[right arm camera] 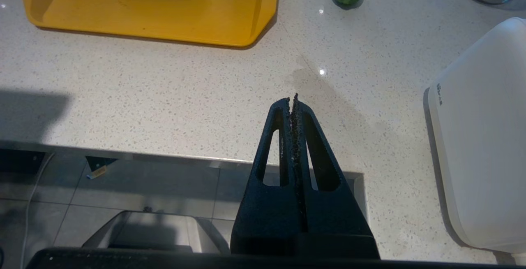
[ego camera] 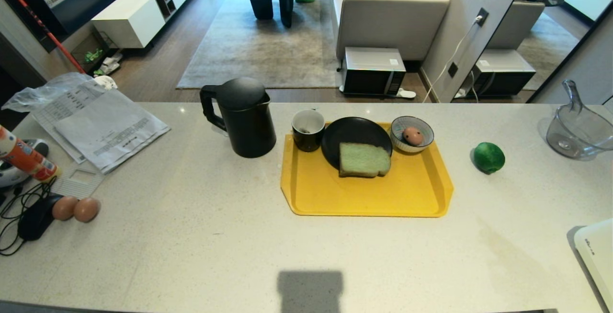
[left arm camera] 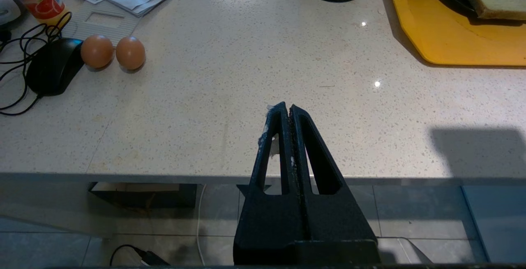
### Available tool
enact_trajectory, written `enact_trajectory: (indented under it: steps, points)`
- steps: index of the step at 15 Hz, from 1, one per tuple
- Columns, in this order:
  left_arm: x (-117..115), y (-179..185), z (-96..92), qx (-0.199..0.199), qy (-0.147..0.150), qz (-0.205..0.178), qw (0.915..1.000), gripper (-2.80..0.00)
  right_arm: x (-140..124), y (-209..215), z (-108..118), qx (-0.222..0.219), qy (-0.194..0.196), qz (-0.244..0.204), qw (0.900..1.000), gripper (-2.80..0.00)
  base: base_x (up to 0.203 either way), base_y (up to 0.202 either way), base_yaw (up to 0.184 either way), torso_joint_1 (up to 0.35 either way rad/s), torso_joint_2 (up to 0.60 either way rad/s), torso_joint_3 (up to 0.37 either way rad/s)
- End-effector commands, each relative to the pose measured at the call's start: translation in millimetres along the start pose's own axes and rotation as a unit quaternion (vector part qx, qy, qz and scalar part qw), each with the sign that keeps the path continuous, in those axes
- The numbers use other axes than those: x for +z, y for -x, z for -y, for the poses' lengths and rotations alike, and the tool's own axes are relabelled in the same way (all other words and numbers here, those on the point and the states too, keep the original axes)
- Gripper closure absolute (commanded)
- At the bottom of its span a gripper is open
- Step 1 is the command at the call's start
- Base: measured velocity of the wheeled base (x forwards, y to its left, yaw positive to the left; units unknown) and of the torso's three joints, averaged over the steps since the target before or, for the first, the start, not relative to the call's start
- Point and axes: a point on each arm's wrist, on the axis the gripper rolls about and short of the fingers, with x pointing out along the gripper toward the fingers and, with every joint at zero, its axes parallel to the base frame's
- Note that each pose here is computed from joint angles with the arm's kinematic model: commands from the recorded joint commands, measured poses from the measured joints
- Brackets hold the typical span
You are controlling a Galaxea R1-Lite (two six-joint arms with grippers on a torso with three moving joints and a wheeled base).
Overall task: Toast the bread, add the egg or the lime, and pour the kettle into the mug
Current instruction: Pick up the kettle
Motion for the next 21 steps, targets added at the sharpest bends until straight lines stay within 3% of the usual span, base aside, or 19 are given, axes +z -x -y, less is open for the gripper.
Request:
enact_trajectory:
  steps: [1, 21]
  points:
    - [-4.8, -0.9, -0.1, 0.000, 0.000, -0.007, 1.0000, 0.00, 0.0, -0.3, 0.0, 0.001, 0.000, -0.002, 1.000, 0.00, 0.000, 0.000, 0.000, 0.000, 0.00, 0.000]
    - [-4.7, -0.9, 0.0, 0.000, -0.002, -0.007, 1.0000, 0.00, 0.0, -0.3, 0.0, 0.001, 0.000, -0.002, 1.000, 0.00, 0.000, 0.000, 0.000, 0.000, 0.00, 0.000]
